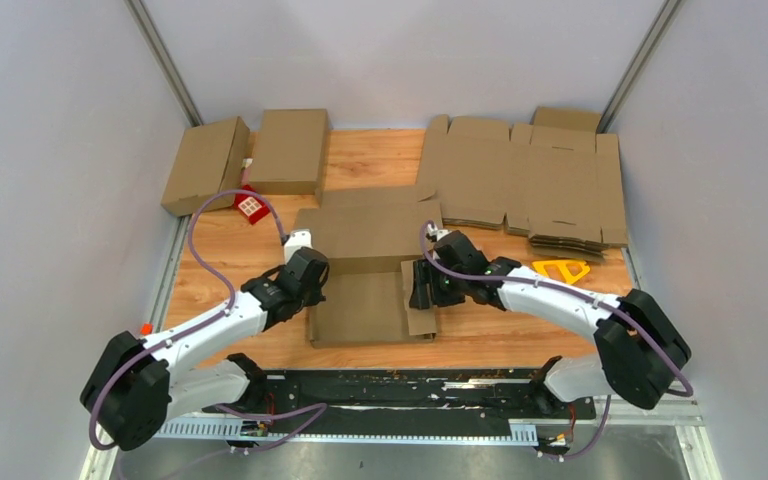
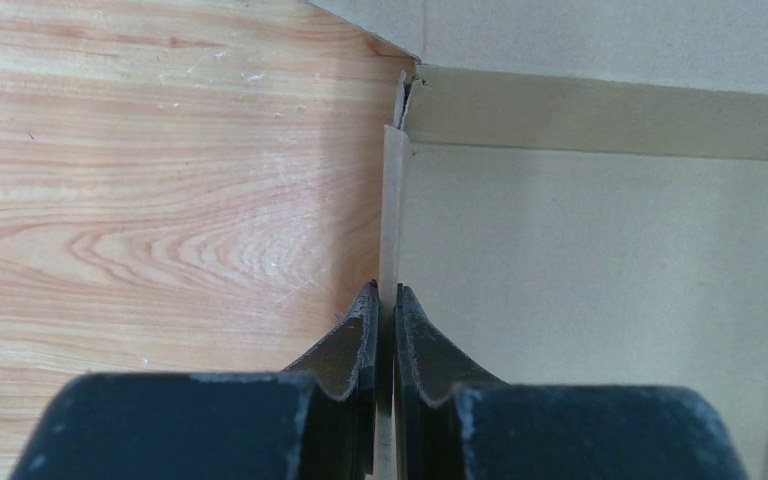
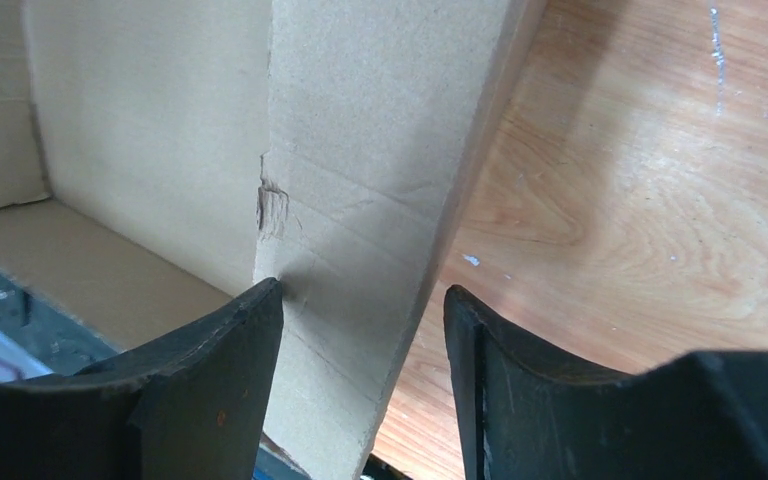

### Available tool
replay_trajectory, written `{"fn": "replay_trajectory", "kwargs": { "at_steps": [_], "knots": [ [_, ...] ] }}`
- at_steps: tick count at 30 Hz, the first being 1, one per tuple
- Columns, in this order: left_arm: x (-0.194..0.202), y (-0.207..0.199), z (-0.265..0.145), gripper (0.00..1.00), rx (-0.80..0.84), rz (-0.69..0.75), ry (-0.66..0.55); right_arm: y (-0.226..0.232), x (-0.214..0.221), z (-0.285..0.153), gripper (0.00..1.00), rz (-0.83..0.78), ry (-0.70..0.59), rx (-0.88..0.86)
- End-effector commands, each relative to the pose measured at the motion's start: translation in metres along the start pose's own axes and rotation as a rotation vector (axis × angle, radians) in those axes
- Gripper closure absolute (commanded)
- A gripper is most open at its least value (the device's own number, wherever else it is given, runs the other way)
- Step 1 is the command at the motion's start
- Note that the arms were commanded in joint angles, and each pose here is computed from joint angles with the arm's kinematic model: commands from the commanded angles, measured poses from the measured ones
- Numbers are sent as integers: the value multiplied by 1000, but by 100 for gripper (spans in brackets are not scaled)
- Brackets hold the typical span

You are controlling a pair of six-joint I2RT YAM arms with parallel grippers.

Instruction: Fold the paper box

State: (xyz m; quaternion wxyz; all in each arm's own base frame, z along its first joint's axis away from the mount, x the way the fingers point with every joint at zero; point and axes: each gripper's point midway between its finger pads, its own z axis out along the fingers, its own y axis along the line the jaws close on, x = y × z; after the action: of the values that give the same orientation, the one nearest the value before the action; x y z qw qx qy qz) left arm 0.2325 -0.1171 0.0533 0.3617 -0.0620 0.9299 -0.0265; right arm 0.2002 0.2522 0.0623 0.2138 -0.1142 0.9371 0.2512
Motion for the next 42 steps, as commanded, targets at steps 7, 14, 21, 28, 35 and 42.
{"fn": "replay_trajectory", "kwargs": {
  "at_steps": [7,14,21,28,35,42],
  "knots": [
    [-5,5,-4,99,-7,-160,-66,-42,-7,2,49,-154,20,346],
    [-1,4,-3,99,0,-162,-60,-58,-17,10,52,-197,30,463],
    [0,7,-3,99,-18,-148,-63,-75,-24,10,59,-222,24,580],
    [-1,9,-3,98,-30,-154,-73,-73,-30,3,57,-225,-1,587],
    [-2,7,-4,98,-21,-141,-74,-47,-46,13,39,-190,-28,414],
    [-3,5,-6,98,-13,-132,-82,-29,-64,15,31,-128,-70,262]
  ]
}}
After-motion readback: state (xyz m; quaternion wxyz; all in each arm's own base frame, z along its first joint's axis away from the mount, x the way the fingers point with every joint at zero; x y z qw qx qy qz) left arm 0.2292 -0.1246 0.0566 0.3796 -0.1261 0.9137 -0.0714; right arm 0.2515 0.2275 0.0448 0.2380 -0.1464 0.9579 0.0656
